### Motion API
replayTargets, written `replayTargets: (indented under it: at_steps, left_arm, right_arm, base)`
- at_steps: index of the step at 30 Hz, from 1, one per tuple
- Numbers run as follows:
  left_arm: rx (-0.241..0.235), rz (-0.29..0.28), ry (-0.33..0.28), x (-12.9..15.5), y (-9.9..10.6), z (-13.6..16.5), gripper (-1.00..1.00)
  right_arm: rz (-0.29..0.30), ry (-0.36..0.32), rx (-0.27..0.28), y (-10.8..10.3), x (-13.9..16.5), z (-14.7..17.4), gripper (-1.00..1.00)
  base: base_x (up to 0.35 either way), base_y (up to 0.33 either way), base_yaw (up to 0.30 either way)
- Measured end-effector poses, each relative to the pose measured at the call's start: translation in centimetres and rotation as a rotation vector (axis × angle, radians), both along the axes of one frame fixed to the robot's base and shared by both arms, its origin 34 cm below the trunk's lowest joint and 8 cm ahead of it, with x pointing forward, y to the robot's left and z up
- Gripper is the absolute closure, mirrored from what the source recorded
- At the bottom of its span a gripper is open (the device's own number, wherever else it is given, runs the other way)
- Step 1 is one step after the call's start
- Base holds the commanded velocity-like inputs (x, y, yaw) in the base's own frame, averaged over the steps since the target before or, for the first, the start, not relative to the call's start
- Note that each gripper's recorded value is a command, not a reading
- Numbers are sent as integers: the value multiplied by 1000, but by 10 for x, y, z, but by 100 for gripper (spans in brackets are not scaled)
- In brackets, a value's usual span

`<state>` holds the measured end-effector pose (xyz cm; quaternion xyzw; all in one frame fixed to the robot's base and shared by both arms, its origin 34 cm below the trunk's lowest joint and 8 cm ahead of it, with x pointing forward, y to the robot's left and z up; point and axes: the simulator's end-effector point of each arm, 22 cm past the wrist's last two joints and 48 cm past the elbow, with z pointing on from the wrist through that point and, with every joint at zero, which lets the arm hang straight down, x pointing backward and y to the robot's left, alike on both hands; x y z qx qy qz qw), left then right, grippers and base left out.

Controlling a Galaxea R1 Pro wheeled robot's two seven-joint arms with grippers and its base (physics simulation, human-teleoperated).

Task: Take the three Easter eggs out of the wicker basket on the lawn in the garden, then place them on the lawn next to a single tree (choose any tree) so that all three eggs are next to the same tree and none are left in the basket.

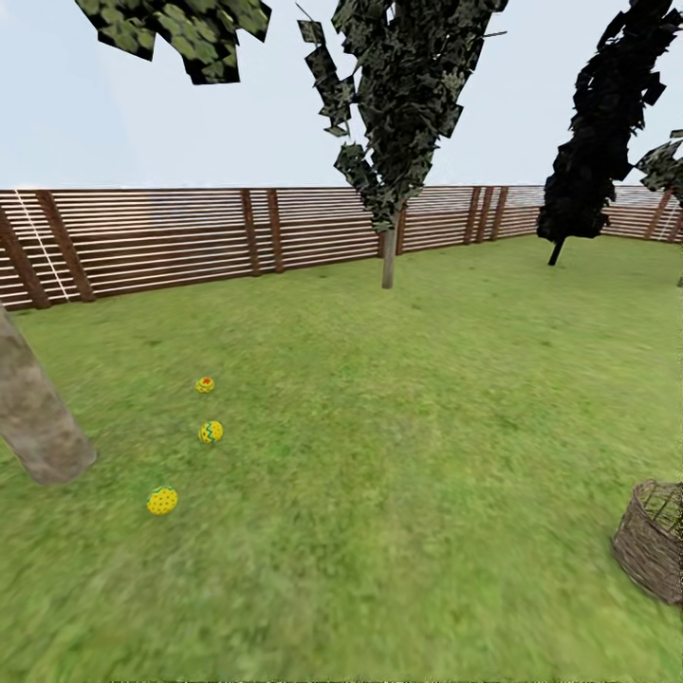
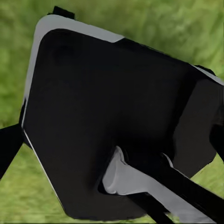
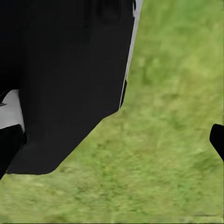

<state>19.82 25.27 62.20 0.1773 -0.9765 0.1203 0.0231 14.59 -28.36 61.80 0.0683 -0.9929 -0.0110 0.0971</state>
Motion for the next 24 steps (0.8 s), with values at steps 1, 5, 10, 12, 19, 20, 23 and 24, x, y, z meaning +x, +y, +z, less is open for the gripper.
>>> replayTargets:
  at_steps: [1,5,10,12,19,20,23,24]
  left_arm:
    - [-1,-3,11,-8,-1,0,-100]
    - [-12,-75,85,-64,-5,0,-100]
    - [-45,-155,187,-142,-20,9,-100]
    - [-40,-157,193,-146,-19,9,-100]
    - [-34,-154,185,-145,-18,9,-100]
    - [-35,-150,185,-144,-19,9,-100]
    - [-34,-153,186,-145,-18,9,-100]
    - [-34,-153,187,-145,-17,9,-100]
  right_arm:
    - [0,13,1,1,-10,0,-100]
    - [2,77,-4,2,-62,4,-100]
    - [0,134,8,10,-117,11,-100]
    - [-7,135,9,11,-119,12,-100]
    - [-9,120,-5,1,-115,11,-100]
    - [-8,120,-5,0,-115,11,-100]
    - [-7,119,-5,0,-114,10,-100]
    - [-8,119,-6,0,-114,10,-100]
  base:
    - [0,0,-65]
    - [0,0,-36]
    - [0,0,-4]
    - [0,0,0]
    - [0,0,0]
    - [0,0,0]
    - [0,0,0]
    - [0,0,0]
